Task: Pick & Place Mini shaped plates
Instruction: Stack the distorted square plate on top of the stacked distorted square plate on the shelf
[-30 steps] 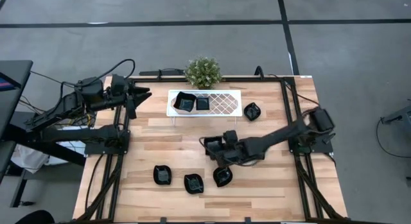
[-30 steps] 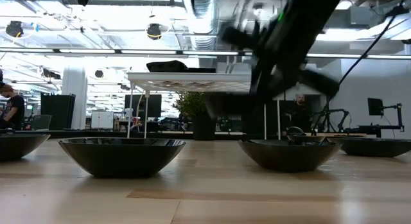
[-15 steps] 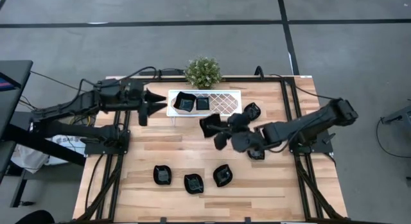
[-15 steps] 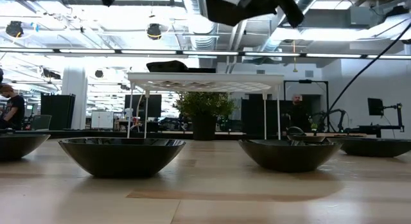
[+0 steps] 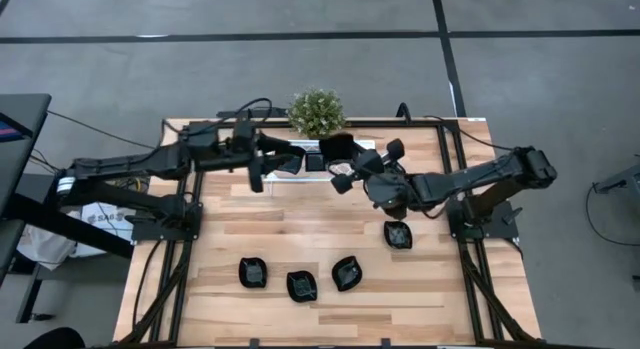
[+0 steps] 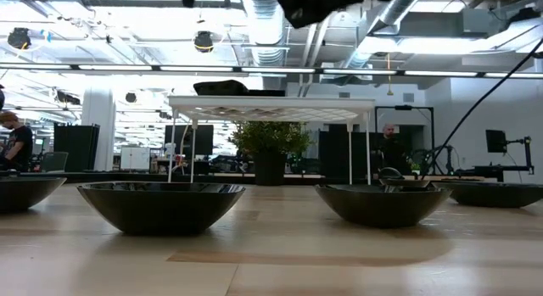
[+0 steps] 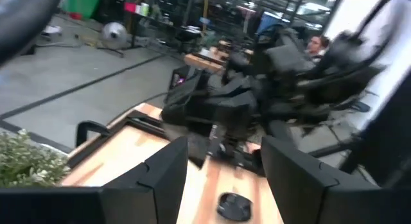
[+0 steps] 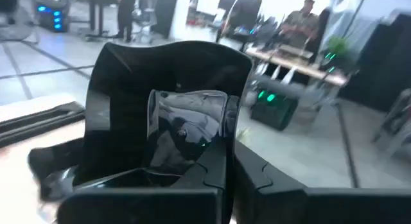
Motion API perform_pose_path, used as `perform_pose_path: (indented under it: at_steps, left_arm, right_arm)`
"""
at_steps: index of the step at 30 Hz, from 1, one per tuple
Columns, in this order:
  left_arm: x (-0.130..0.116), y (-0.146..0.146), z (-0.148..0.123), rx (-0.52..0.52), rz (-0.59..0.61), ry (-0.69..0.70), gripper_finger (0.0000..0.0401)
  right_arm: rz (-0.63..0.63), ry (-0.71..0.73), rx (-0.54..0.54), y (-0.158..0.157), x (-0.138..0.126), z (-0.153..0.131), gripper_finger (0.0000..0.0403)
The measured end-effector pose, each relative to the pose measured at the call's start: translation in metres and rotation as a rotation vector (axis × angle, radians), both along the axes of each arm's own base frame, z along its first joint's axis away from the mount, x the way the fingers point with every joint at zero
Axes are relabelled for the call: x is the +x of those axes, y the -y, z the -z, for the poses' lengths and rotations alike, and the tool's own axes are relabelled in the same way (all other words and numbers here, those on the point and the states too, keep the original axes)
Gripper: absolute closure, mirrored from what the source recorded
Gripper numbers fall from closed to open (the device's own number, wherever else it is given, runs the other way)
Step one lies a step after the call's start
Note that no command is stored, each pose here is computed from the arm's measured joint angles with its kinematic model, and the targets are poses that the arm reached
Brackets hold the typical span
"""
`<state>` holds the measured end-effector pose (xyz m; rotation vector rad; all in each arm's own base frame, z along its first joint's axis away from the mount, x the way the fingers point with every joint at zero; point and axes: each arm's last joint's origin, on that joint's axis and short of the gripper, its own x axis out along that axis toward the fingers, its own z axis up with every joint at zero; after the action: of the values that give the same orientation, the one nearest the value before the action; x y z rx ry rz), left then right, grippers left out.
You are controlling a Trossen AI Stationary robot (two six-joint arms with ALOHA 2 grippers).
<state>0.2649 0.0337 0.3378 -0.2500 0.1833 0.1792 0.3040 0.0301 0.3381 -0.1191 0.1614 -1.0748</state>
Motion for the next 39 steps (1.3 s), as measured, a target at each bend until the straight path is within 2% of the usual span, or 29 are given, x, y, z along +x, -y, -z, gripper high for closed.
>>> perform_pose_path:
  at_steps: [6,13,19,33,39]
  left_arm:
    - [0.025,-0.005,0.015,0.024,-0.07,0.017,0.0201]
    - [0.043,-0.008,0.023,0.101,-0.059,0.073,0.0201]
    - [0.053,-0.009,0.029,0.128,-0.056,0.083,0.0202]
    - [0.07,-0.013,0.043,0.138,-0.132,0.137,0.0203]
    - [0.07,-0.016,0.044,0.125,-0.206,0.136,0.0203]
  right_arm:
    - [0.064,-0.078,-0.116,0.001,0.0,-0.018,0.0402]
    - [0.072,-0.163,-0.184,0.004,0.0,-0.026,0.0402]
    - [0.079,-0.164,-0.193,0.007,0.0,-0.028,0.0402]
    - [0.051,-0.121,-0.193,0.009,0.001,-0.032,0.0402]
    - [0.032,-0.104,-0.194,0.008,0.001,-0.033,0.0402]
